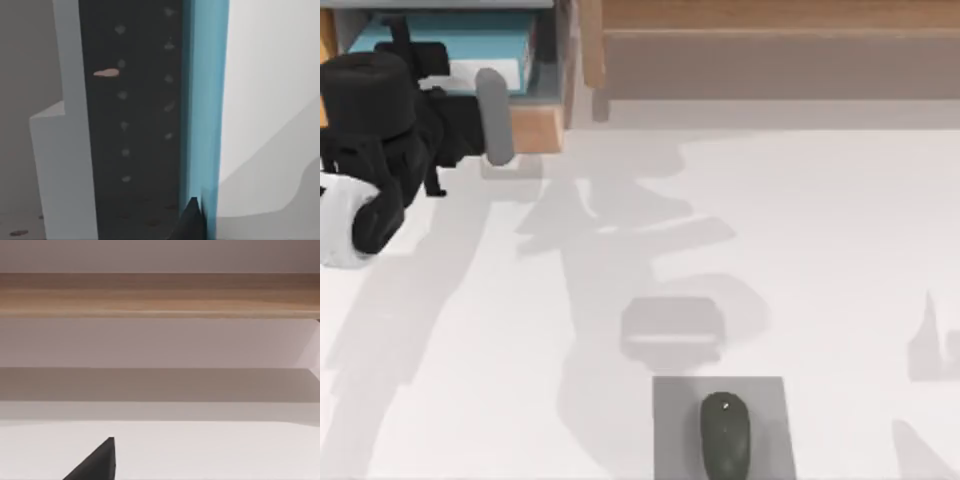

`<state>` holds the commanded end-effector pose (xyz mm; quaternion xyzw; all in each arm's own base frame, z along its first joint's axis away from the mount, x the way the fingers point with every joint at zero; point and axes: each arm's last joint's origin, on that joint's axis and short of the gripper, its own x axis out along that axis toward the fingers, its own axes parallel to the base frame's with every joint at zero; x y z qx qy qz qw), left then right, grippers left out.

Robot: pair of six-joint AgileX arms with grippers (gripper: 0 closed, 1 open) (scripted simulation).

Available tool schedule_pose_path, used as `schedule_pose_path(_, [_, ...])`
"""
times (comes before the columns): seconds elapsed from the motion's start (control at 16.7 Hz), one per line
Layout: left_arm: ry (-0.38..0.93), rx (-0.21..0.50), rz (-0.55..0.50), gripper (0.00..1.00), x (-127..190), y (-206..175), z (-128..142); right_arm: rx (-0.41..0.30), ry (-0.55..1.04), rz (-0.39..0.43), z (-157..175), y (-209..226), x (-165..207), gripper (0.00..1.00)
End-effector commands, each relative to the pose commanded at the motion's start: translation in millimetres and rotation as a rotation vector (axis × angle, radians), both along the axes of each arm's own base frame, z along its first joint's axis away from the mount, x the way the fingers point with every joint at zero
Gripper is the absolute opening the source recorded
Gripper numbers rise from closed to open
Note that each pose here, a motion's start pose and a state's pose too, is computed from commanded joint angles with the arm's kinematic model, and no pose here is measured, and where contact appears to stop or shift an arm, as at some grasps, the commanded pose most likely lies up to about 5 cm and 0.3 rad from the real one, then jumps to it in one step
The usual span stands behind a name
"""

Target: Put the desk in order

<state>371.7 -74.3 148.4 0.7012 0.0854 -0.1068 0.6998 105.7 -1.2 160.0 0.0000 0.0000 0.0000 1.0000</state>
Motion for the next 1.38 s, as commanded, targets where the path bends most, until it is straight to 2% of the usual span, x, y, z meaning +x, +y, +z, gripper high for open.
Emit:
schedule_pose_path(0.66, [0.0, 0.0, 0.0, 0.98, 0.0, 0.0, 0.0, 0.0, 0.0, 0.0, 0.0, 0.0, 0.0, 1.0])
schedule_pose_path(1.38, [-0.008, -0.004, 0.002, 1.0, -8.0, 0.0, 3.2, 0.0, 0.0, 0.0, 0.0, 0.0, 0.0, 1.0])
